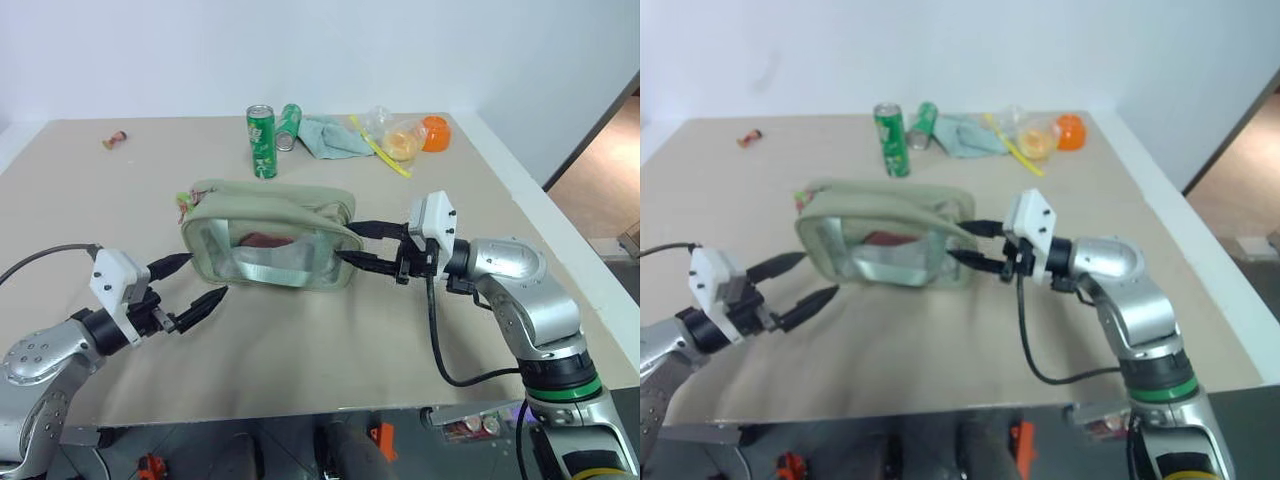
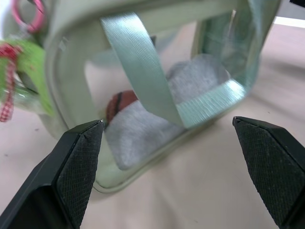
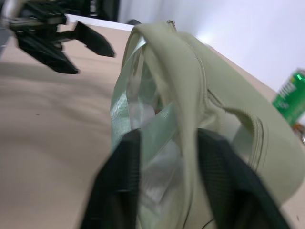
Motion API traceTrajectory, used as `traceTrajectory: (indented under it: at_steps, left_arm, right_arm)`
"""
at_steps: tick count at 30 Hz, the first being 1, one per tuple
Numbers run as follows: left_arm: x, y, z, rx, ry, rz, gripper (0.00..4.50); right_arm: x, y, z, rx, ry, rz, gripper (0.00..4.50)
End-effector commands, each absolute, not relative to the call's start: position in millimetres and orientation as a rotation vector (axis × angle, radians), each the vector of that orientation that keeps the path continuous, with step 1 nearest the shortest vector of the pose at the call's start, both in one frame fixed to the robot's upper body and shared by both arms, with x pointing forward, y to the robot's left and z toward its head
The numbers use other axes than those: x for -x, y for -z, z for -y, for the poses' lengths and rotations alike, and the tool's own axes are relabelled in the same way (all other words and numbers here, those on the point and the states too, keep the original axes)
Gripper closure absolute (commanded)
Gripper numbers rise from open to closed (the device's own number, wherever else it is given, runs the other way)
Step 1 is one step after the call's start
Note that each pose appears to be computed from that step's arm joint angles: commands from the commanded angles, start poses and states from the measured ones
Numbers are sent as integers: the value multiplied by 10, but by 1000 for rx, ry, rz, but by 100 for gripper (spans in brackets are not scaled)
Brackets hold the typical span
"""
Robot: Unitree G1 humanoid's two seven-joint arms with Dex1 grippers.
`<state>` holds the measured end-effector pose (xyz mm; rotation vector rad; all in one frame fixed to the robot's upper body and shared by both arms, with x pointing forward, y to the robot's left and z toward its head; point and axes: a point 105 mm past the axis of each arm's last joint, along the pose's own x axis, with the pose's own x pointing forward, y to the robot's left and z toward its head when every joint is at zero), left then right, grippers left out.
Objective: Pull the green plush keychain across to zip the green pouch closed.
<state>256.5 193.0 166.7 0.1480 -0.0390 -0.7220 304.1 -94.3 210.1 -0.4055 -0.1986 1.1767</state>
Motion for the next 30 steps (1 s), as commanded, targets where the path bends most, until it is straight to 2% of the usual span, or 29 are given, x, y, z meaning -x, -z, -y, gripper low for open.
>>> traceTrajectory:
  at_steps: [1, 9, 12, 16, 17, 21, 30]
  left_arm:
    - [-2539, -1737, -1901, -185, 742, 56, 0]
    - [-2574, -1737, -1892, -196, 751, 54, 0]
    - [-2582, -1731, -1895, -208, 754, 48, 0]
    - [-2584, -1736, -1883, -211, 755, 50, 0]
    - [-2581, -1736, -1883, -212, 754, 50, 0]
    - [-2569, -1726, -1890, -213, 750, 47, 0]
    - [-2530, -1770, -2006, -140, 723, 43, 0]
  right_arm:
    - [-2978, -2136, 996, 403, -1140, 229, 211]
    - [-3077, -2106, 986, 293, -1077, 219, 211]
    - [-3118, -2113, 962, 267, -1074, 213, 292]
    - [-3148, -2102, 948, 255, -1080, 202, 432]
    - [-3162, -2103, 942, 252, -1080, 202, 446]
    - [-3214, -2135, 922, 236, -1098, 208, 446]
    - [-3266, -2335, 1062, 218, -1322, 195, 446]
